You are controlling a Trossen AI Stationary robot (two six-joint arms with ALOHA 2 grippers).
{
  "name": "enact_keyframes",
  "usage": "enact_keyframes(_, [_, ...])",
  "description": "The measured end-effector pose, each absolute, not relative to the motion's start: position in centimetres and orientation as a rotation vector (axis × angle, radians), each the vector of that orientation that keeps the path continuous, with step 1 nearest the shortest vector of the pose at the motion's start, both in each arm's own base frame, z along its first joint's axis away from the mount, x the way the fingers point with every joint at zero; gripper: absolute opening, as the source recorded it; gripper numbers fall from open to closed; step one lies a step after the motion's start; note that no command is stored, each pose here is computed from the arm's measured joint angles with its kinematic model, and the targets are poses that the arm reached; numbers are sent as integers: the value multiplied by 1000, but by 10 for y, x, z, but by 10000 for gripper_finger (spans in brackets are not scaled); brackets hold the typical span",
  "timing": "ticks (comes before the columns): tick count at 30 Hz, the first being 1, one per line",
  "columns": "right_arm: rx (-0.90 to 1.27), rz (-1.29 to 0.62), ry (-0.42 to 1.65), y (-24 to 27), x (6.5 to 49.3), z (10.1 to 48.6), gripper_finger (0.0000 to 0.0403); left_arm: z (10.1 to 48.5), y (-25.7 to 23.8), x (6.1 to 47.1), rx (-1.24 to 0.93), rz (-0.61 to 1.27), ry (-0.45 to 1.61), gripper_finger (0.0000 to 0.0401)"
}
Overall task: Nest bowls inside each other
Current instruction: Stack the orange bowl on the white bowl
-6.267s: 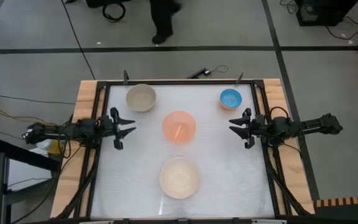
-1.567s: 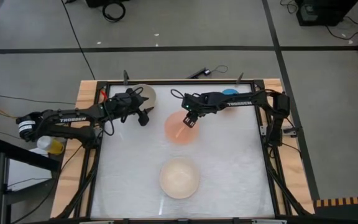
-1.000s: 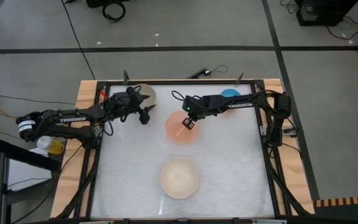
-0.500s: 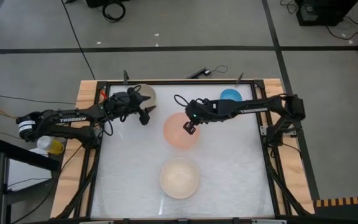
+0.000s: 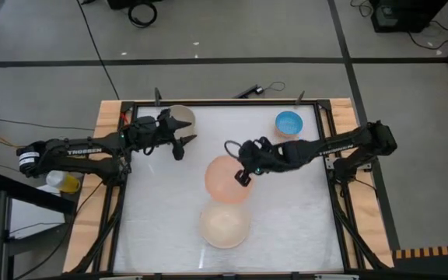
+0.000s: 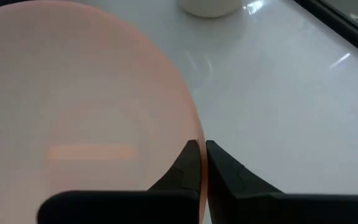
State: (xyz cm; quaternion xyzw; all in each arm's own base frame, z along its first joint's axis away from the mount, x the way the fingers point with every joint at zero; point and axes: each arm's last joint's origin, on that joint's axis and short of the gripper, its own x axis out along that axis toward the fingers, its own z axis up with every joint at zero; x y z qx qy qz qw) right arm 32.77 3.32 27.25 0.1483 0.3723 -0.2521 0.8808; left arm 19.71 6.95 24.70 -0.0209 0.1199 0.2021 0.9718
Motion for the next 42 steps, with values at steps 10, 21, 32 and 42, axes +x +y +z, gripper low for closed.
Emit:
enact_keyframes(10, [269,-399,696,76,329,276,11,241,40,206,-144,298,273,230])
enact_keyframes(21, [264,-277,585,111,330,285,11,242,-10,209,-143,232,262,222])
enact_keyframes(32, [226,-266,714,134,353,226,11,242,-30,206,-136,218,254,221])
enact_keyframes(42, [277,-249,889,127,346,214,25,240,-30,205,-150,226,272,221])
